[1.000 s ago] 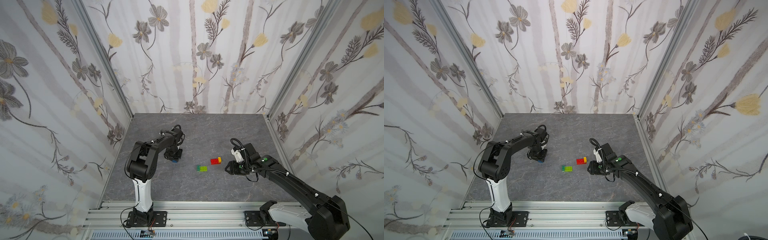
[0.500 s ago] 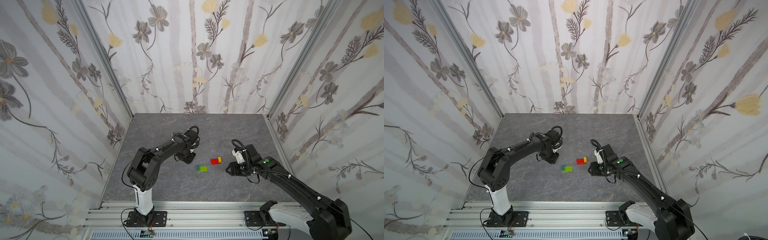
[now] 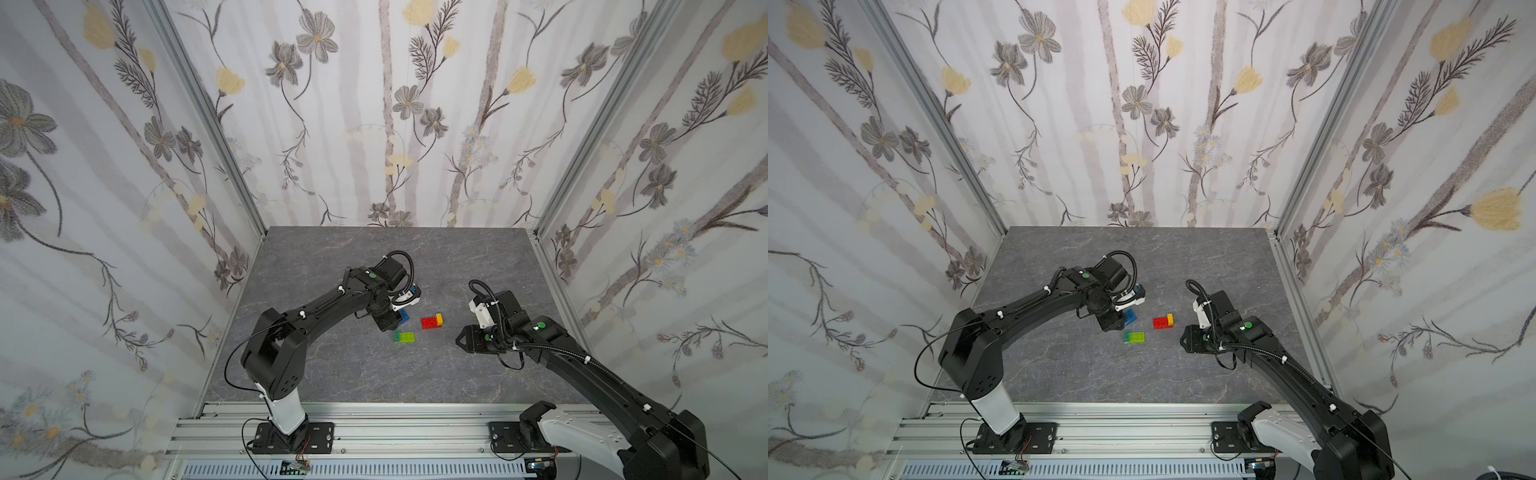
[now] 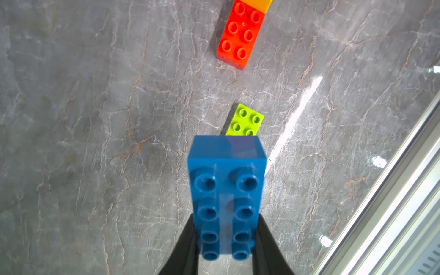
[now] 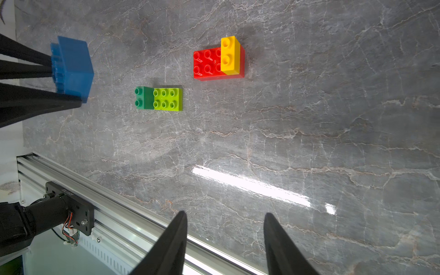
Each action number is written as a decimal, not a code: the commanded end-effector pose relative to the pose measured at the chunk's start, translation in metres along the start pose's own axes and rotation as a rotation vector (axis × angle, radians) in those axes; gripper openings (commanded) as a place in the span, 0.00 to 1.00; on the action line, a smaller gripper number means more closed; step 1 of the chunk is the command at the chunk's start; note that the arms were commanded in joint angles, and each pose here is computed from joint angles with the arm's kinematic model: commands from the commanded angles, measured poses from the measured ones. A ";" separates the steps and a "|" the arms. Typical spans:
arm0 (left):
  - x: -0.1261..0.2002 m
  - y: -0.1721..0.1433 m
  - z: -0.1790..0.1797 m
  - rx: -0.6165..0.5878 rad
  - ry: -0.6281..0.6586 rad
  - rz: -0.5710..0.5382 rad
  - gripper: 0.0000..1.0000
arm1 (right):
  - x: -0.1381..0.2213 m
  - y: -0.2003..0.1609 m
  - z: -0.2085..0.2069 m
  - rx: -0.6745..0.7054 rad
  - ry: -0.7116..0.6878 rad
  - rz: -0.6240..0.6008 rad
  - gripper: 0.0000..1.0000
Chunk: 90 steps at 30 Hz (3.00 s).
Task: Assemble the number 5 with lego
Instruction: Pick up the lego brick from the center of the board, then assemble the lego brick with the lego brick.
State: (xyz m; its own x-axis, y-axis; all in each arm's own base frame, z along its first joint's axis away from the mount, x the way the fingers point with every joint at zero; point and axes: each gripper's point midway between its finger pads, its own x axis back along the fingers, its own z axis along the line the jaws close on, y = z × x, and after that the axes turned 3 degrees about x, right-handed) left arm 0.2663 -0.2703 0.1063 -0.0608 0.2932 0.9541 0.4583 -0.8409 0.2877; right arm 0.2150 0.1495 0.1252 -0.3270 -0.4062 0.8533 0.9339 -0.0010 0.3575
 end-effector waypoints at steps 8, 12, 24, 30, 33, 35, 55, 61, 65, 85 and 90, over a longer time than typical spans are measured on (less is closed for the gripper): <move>-0.020 -0.009 -0.011 -0.259 -0.078 0.051 0.11 | 0.005 -0.007 -0.008 -0.019 -0.026 -0.006 0.52; -0.028 -0.010 -0.010 -0.274 -0.105 0.087 0.10 | 0.006 -0.009 -0.010 -0.022 -0.029 -0.005 0.52; -0.038 -0.004 -0.007 -0.289 -0.137 0.128 0.08 | 0.006 -0.010 -0.012 -0.030 -0.035 -0.004 0.52; -0.040 -0.006 -0.006 -0.282 -0.141 0.153 0.08 | 0.007 -0.010 -0.012 -0.031 -0.035 -0.006 0.52; -0.042 -0.007 -0.006 -0.280 -0.142 0.159 0.08 | 0.006 -0.010 -0.013 -0.033 -0.036 -0.004 0.52; -0.044 -0.008 -0.005 -0.280 -0.139 0.171 0.08 | 0.006 -0.010 -0.013 -0.033 -0.037 -0.003 0.52; -0.058 -0.009 -0.006 -0.285 -0.126 0.210 0.08 | 0.006 -0.013 -0.015 -0.038 -0.037 -0.001 0.52; -0.062 -0.010 -0.005 -0.280 -0.115 0.233 0.08 | 0.006 -0.014 -0.016 -0.041 -0.037 0.001 0.52; -0.065 -0.010 -0.004 -0.281 -0.104 0.248 0.06 | 0.006 -0.014 -0.016 -0.040 -0.036 0.000 0.52; -0.076 -0.016 -0.001 -0.250 -0.036 0.222 0.00 | 0.009 -0.011 -0.016 -0.045 -0.032 -0.014 0.52; -0.079 -0.020 0.000 -0.229 -0.015 0.192 0.00 | 0.009 -0.010 -0.015 -0.044 -0.032 -0.015 0.52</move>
State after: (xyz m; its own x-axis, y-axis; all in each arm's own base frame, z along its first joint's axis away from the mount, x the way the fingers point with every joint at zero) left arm 0.2619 -0.2855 0.0408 0.0280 0.1666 0.9856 0.2324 -0.9601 0.1557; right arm 0.2042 0.1319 0.1218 -0.3424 -0.3786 0.8599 0.9337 -0.0348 0.3564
